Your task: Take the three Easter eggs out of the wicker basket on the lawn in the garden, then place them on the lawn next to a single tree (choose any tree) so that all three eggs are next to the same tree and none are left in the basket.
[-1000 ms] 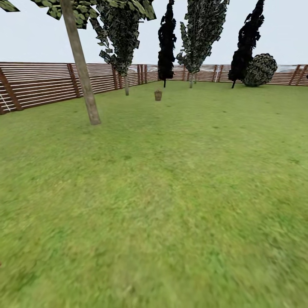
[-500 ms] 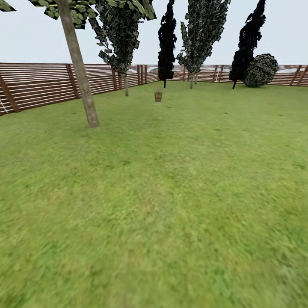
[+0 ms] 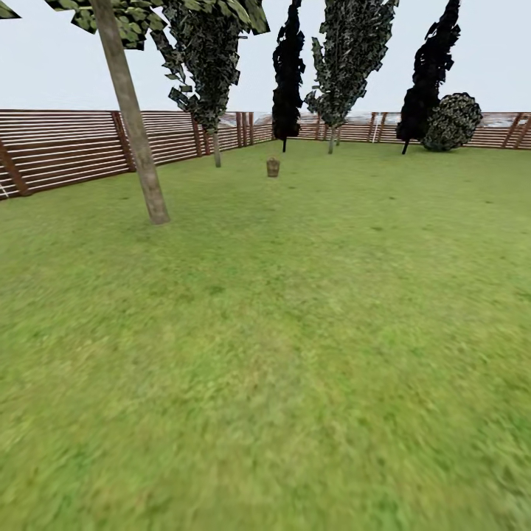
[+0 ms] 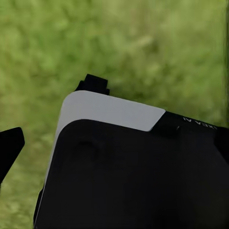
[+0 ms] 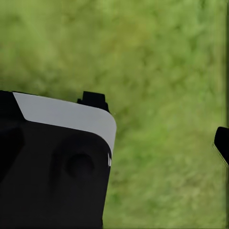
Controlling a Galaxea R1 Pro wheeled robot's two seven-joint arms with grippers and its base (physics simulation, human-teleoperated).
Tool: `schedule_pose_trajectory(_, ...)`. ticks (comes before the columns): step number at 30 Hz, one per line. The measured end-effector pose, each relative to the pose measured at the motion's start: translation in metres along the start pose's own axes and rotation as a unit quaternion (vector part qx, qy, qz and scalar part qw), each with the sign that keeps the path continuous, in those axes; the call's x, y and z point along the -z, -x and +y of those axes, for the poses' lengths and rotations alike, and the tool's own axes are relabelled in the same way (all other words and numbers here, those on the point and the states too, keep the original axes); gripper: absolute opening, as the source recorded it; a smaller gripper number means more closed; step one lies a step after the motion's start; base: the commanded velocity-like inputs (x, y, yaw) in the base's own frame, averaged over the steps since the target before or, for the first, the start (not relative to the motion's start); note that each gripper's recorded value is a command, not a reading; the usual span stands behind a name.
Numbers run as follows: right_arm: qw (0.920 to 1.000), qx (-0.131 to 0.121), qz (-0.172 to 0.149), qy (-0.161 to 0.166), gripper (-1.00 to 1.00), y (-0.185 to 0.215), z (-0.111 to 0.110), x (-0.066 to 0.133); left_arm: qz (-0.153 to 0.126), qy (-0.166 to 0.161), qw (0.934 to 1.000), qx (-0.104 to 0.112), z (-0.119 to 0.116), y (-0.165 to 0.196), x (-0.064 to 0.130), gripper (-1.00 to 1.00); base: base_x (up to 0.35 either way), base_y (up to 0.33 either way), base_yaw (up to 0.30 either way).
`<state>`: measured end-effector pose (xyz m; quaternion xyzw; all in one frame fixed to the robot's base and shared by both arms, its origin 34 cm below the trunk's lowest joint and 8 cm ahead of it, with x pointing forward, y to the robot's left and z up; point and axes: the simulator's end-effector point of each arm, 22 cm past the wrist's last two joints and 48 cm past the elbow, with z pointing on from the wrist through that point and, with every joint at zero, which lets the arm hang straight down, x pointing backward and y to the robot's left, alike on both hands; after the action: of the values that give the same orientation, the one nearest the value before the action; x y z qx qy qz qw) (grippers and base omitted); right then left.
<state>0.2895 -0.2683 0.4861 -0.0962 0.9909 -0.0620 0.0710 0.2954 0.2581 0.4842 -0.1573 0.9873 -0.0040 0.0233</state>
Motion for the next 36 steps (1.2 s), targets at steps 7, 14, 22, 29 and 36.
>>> schedule_pose_trajectory(7,1.0,0.0,0.0,0.0,1.0,0.001,-0.001,0.01,0.0,0.0,1.0,0.0,0.0,0.0,0.01,1.0,0.329,0.0,0.0)
schedule_pose_trajectory(14,1.0,-0.001,-0.001,0.0,1.0,0.003,-0.002,0.02,0.0,0.0,1.0,0.0,0.0,0.0,0.02,1.0,0.329,0.0,0.0)
schedule_pose_trajectory(22,1.0,-0.001,-0.002,0.001,1.0,0.004,-0.003,0.029,0.0,0.0,1.0,0.0,0.0,-0.001,0.03,1.0,0.329,0.0,0.0)
schedule_pose_trajectory(29,1.0,-0.001,-0.002,0.0,1.0,0.004,-0.003,0.029,0.0,0.0,1.0,0.0,0.0,-0.001,0.03,1.0,0.32,0.0,0.0)
schedule_pose_trajectory(36,1.0,-0.001,-0.002,0.001,1.0,0.004,-0.003,0.029,0.005,-0.003,1.0,-0.005,-0.004,-0.005,0.029,1.0,0.059,0.0,0.0)
